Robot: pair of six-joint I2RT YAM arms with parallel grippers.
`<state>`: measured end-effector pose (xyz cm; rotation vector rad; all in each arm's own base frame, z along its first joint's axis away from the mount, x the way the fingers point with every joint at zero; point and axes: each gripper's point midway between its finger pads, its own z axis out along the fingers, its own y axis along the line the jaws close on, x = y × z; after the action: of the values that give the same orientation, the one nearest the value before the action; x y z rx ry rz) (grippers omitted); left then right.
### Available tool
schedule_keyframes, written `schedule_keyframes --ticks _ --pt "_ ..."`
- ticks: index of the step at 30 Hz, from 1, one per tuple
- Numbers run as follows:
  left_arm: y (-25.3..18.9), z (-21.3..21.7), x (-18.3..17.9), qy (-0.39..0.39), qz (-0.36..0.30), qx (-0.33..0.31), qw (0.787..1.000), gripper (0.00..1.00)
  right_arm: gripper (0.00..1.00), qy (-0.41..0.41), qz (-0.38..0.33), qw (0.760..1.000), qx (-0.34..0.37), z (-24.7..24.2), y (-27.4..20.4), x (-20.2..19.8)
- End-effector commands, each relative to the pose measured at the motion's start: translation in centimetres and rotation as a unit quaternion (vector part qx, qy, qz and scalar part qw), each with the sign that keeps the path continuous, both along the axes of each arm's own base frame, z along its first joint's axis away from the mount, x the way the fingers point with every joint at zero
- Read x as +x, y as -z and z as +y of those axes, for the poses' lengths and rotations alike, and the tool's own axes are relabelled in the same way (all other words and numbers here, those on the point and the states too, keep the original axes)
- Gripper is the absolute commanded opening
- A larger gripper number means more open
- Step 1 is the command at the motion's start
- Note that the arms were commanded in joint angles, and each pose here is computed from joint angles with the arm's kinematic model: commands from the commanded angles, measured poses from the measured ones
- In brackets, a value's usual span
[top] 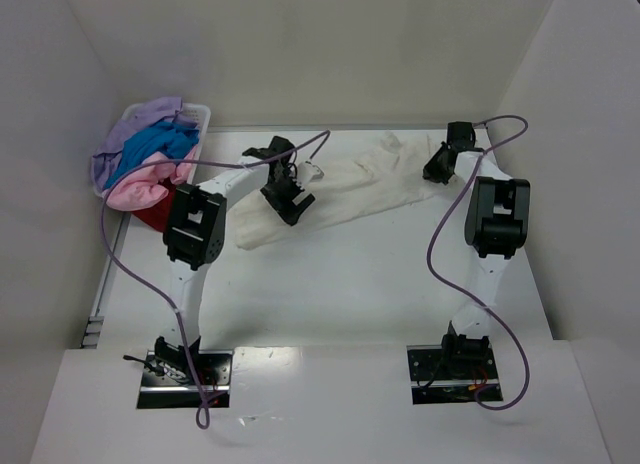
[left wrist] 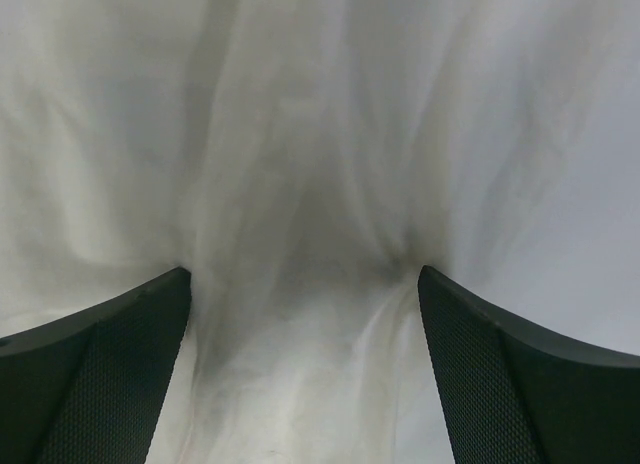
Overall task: Fold and stack the t-shirts
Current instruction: Rotate the tshirt 90 degrees
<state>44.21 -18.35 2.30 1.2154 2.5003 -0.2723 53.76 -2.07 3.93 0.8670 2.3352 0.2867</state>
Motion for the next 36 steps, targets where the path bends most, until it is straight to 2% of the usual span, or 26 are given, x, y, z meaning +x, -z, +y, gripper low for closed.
schedule_keyframes --ticks 1,2,4,8,20,26,28,30,36 --pt "-0.6 -2.6 -5.4 -0.025 0.097 -0.046 0.994 0.99 0.12 -0.018 -0.016 1.0 0.001 0.7 -1.1 1.1" --pt "-0.9 -3.4 -6.1 -0.03 0.113 -0.073 0.991 0.99 0.12 -0.018 -0.016 1.0 0.001 0.7 -1.1 1.1" --pt "0.7 -3.8 -8.4 -0.048 0.151 -0.082 0.984 0.99 0.12 -0.029 -0.011 1.0 0.002 2.0 -0.5 1.0" --pt "0.3 -6.1 -11.1 -0.082 0.176 -0.107 0.975 0.99 0.12 -0.041 -0.009 0.999 0.01 2.9 0.2 1.3" --pt "-0.4 -16.4 -21.2 -0.072 0.252 -0.156 0.952 0.99 0.12 -0.09 -0.018 0.996 0.014 7.6 0.7 2.9" --pt "-0.9 -17.4 -23.2 -0.073 0.257 -0.15 0.952 0.99 0.12 -0.14 -0.039 0.989 0.028 12.2 -0.1 4.7" --pt "-1.2 -18.0 -23.8 -0.065 0.264 -0.166 0.948 0.99 0.12 -0.161 -0.036 0.986 0.036 14.3 0.5 4.9" --pt "-1.4 -18.2 -24.3 -0.064 0.265 -0.168 0.948 0.99 0.15 -0.177 -0.056 0.982 0.039 16.2 -0.6 5.9" --pt "-1.5 -19.3 -23.2 -0.072 0.244 -0.171 0.952 0.99 0.15 -0.227 -0.067 0.971 0.043 22.0 -0.9 6.6"
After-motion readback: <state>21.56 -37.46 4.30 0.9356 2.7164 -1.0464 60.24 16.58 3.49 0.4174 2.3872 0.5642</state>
